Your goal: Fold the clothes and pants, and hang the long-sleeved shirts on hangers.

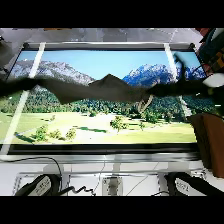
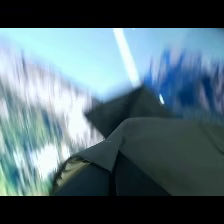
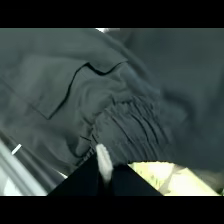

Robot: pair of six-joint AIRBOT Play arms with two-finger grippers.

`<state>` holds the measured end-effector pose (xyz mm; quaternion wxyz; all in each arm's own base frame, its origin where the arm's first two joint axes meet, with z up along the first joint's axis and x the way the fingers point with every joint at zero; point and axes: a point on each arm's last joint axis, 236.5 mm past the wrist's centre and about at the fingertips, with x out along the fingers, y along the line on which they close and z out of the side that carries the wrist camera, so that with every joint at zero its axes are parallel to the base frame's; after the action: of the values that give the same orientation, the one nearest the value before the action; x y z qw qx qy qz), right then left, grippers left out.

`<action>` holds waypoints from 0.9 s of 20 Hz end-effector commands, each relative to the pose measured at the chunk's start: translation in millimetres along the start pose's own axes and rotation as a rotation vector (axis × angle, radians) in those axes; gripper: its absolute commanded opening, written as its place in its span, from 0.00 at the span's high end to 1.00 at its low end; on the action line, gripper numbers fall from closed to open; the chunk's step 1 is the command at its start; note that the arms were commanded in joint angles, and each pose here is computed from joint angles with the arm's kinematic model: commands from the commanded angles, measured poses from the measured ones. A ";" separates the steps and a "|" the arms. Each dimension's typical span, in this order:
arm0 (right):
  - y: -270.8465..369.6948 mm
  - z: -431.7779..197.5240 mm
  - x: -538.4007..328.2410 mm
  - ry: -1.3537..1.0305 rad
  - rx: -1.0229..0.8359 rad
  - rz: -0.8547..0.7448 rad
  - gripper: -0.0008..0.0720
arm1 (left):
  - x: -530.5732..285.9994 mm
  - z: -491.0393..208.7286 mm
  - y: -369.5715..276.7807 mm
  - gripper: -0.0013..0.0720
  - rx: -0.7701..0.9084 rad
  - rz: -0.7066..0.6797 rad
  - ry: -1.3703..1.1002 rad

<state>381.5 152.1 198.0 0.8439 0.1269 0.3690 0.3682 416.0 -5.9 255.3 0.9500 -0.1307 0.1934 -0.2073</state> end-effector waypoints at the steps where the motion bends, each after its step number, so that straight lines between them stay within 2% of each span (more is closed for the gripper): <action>1: 100.7 61.2 -94.6 -0.249 -0.221 -0.013 0.95 | -115.2 137.8 -84.9 0.98 0.255 0.120 -0.465; 3: 160.5 66.7 -141.1 -0.364 -0.280 0.023 0.95 | -189.1 172.5 -114.4 0.98 0.375 0.277 -0.690; 6: 238.4 55.3 -195.0 -0.505 -0.340 0.121 0.95 | -281.5 186.1 -159.0 0.98 0.566 0.485 -0.905; 9: 273.7 48.4 -225.3 -0.603 -0.353 0.162 0.95 | -322.2 180.9 -185.2 0.98 0.669 0.581 -0.976; 13: 259.1 56.6 -216.4 -0.592 -0.300 0.154 0.95 | -289.6 178.0 -161.1 0.98 0.622 0.548 -0.873; 15: 225.8 62.9 -186.8 -0.525 -0.205 0.157 0.95 | -231.4 162.1 -122.7 0.98 0.525 0.474 -0.679; 18: 139.5 56.5 -110.6 -0.358 0.019 0.137 0.95 | -108.8 98.8 -48.8 0.98 0.357 0.304 -0.258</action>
<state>251.2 177.1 421.9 0.8839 0.1781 0.1279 0.4131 285.0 22.0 485.8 0.9897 0.0871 -0.1132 0.0037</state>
